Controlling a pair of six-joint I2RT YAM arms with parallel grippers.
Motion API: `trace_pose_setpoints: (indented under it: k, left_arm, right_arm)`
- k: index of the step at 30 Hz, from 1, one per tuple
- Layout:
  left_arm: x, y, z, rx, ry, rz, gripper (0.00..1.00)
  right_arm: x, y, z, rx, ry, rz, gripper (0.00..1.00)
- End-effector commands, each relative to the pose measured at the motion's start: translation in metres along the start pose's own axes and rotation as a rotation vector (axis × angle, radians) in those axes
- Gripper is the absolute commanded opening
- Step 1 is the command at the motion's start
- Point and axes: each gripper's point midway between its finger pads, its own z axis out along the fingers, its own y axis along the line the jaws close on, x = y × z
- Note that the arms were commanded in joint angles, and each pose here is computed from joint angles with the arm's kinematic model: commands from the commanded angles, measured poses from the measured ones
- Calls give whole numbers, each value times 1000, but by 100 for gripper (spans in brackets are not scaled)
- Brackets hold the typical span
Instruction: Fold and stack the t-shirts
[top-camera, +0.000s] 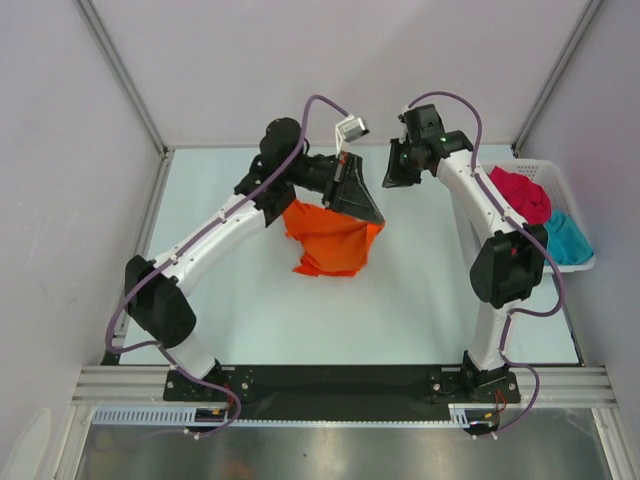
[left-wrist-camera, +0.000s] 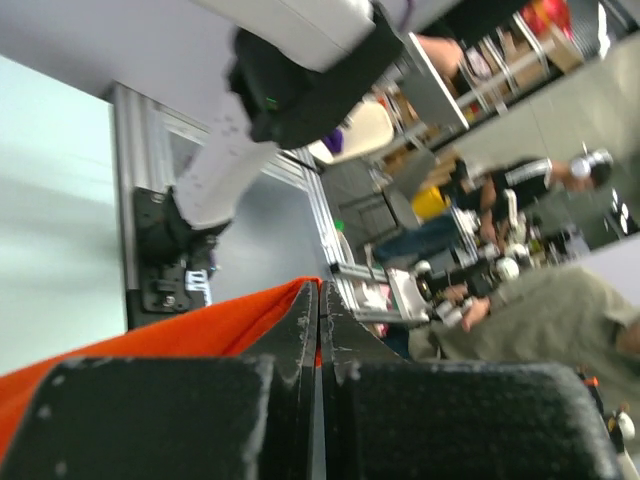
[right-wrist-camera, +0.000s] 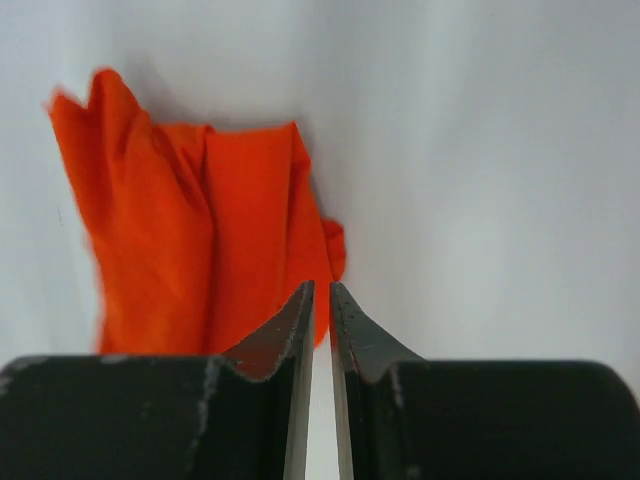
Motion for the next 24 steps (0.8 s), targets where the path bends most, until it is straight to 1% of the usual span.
trace_pose_setpoints:
  k: [1, 5, 9, 11, 15, 17, 19, 22, 24]
  left_arm:
    - [5, -49, 4, 92, 46, 239, 0]
    - [3, -45, -13, 57, 14, 232, 0]
    - [10, -47, -18, 49, 7, 237, 0]
    - [15, -41, -18, 42, 5, 220, 0]
    - [26, -38, -20, 34, 2, 209, 0]
    - [34, -34, -21, 31, 2, 193, 0]
    - [39, -36, -22, 28, -4, 198, 0]
    - [43, -40, -23, 27, -8, 205, 0]
    - [44, -41, -24, 25, -10, 207, 0]
  right_arm:
    - [-17, 7, -8, -5, -55, -14, 17]
    - [-19, 3, -10, 5, -58, -13, 17]
    - [-19, 6, -7, -7, -57, -10, 18]
    - [-19, 12, -3, -27, -49, -9, 18]
    - [-16, 42, 10, -98, -21, -49, 20]
    - [-9, 67, 25, -152, 10, -79, 21]
    - [6, 98, 34, -227, 62, -113, 21]
    - [24, 133, 58, -306, 131, -135, 21]
    - [44, 159, 73, -357, 179, -166, 24]
